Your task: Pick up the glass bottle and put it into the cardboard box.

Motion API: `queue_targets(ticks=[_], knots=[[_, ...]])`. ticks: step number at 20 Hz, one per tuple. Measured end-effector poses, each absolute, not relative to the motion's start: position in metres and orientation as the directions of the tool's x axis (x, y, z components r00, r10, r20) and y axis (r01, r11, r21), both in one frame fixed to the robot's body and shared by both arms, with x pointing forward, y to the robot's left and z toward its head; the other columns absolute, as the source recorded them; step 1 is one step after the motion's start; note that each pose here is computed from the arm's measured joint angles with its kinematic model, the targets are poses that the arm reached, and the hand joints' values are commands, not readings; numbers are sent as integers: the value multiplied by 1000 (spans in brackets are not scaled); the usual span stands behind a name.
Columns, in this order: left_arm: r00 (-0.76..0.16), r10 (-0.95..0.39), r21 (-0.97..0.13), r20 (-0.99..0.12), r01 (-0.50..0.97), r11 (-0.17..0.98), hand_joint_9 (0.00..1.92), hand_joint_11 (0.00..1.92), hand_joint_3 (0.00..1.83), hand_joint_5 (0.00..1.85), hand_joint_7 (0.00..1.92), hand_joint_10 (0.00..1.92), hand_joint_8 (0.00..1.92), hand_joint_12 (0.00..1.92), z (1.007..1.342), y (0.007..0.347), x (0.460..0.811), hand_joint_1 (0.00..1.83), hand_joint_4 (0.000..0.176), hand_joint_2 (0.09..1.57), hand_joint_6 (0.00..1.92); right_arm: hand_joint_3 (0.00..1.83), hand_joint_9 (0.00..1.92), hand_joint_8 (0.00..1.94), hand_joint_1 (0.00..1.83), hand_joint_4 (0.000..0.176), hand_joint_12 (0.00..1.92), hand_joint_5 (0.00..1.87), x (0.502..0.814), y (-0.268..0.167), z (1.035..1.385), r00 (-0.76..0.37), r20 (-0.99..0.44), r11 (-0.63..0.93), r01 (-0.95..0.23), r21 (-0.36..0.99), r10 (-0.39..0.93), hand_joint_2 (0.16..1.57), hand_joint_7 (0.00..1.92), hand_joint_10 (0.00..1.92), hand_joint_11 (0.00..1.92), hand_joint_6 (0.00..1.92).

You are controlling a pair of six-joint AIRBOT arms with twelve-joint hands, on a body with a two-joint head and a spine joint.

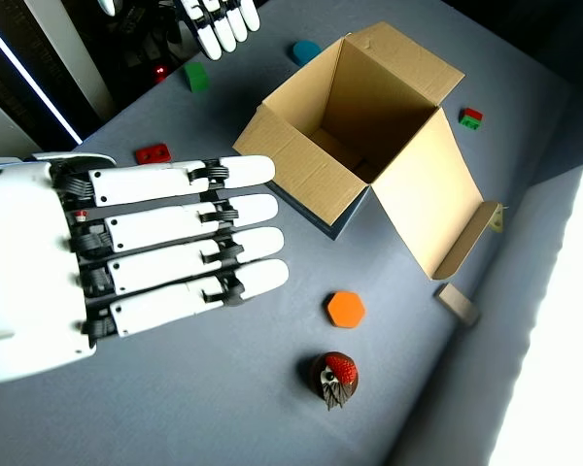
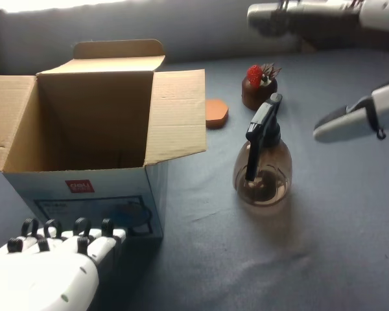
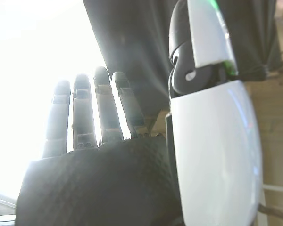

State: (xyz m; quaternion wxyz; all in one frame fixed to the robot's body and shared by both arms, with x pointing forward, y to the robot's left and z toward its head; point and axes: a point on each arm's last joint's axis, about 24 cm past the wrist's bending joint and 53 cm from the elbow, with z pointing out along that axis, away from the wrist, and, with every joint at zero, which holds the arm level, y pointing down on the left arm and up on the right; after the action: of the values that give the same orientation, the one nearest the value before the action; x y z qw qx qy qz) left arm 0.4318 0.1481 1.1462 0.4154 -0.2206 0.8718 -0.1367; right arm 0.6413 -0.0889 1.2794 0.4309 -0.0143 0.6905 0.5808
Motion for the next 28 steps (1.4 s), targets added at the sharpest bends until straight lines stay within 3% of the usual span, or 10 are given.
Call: queue_targets(ticks=[17, 28], knots=[[-503, -564, -491, -655, -283, 824, 0, 0, 0, 0, 0, 0, 0, 0, 1118, 147, 448, 65, 0, 1212, 0, 0, 9, 0, 926, 0, 0, 0, 691, -66, 1207, -676, -612, 478, -411, 776, 411, 949, 42, 0, 0, 0], [-492, -591, -517, -639, -294, 804, 0, 0, 0, 0, 0, 0, 0, 0, 1105, 134, 431, 50, 0, 1192, 0, 0, 0, 3, 921, 0, 0, 0, 700, -47, 1197, -685, -609, 477, -412, 776, 400, 951, 7, 0, 0, 0]])
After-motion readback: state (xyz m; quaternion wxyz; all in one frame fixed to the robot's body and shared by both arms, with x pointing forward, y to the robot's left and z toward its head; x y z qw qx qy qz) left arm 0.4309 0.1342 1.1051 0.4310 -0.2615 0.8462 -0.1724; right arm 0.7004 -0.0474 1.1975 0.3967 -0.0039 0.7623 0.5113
